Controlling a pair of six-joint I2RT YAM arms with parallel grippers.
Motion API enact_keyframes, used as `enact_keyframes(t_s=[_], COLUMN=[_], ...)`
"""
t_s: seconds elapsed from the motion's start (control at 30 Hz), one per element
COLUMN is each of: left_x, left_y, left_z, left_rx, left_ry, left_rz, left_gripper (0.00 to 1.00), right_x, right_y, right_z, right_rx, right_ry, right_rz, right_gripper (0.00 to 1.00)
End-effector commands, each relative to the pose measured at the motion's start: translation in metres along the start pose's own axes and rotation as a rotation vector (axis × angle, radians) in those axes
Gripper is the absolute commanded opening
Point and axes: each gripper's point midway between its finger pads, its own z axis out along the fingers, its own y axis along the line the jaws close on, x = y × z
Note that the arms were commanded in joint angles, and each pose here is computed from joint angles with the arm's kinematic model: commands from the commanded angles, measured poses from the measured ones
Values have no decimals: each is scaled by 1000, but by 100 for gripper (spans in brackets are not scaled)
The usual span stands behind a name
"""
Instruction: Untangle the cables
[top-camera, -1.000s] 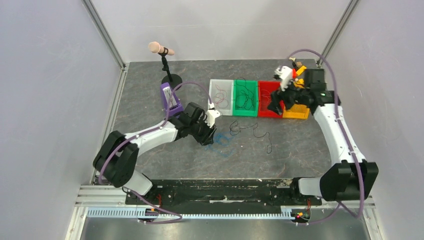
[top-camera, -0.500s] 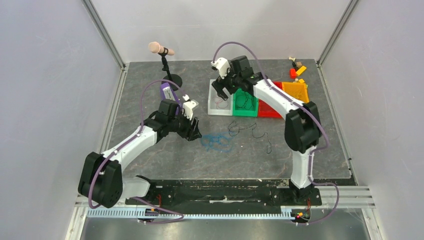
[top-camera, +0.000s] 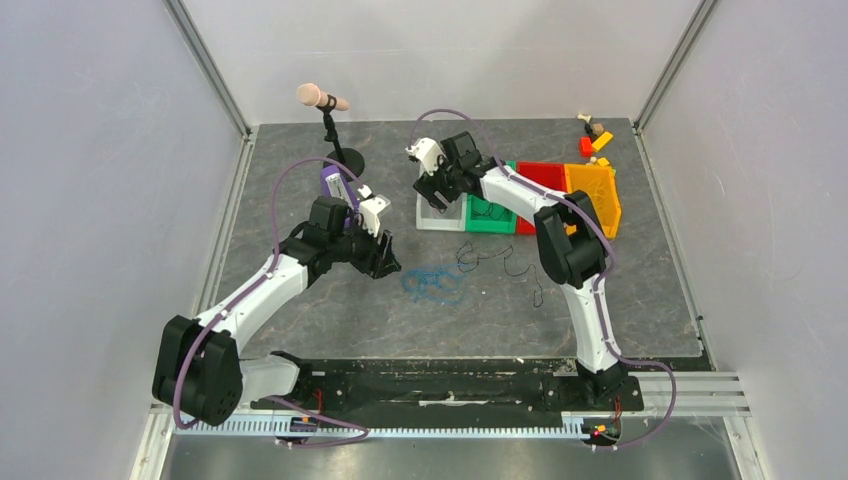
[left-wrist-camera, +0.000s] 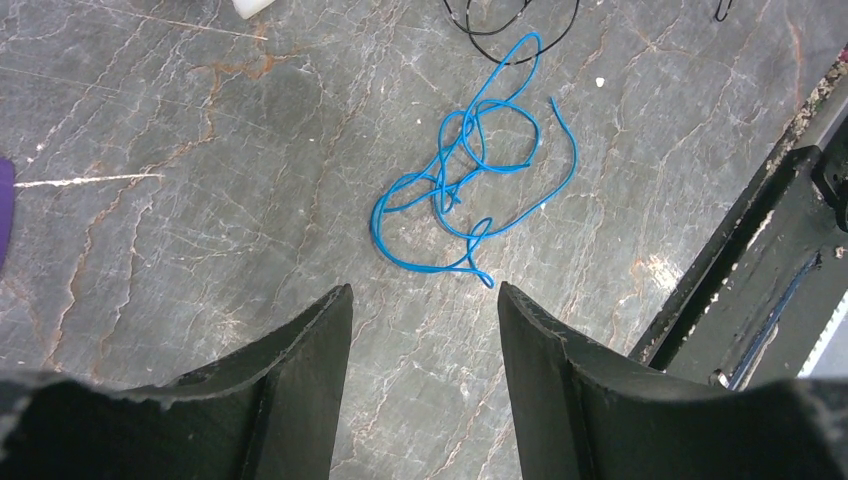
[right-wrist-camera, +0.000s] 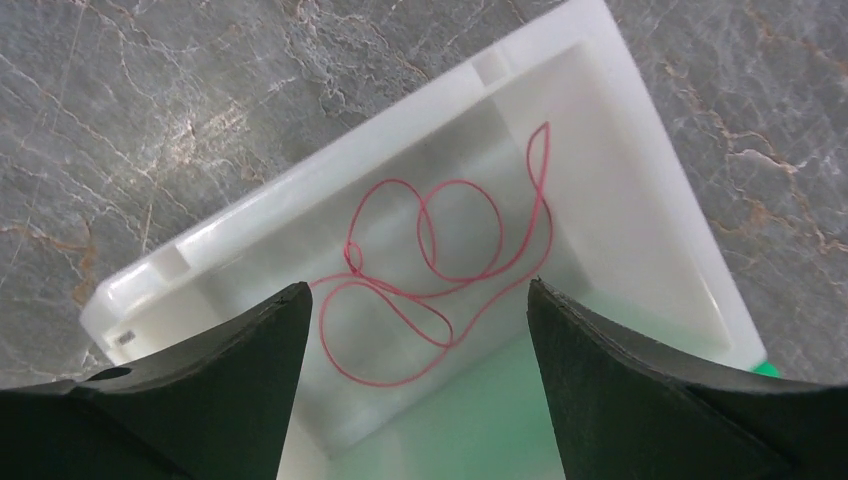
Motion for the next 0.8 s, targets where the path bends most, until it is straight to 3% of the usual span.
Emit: enact_keyframes(t_s=[0.0,0.1,0.2,0.53,0.77], left_x=[-12,-13,-15,-17,-21], left_y=[-5,-4,-4,-1,-2], left_z=[-5,-5,-6,-6,-8], left_rx=[12,12,9,0,-1], left_ry=[-47,-50,-53,-55,-60], left_rz=[-36,-39,-39,-34,-31], left_gripper=[62,62,62,62,62], right_x=[2,10,18,-9,-78], right_y=[2,6,12,15,-3], right_z=[14,20,25,1,-70], right_rx=[-1,-17,-47,-73,-9], right_ry=[-19,-6,6,-60,-231], right_rz=[-43,-51,-53,-58,-60], right_gripper=[80,75,61,2,0])
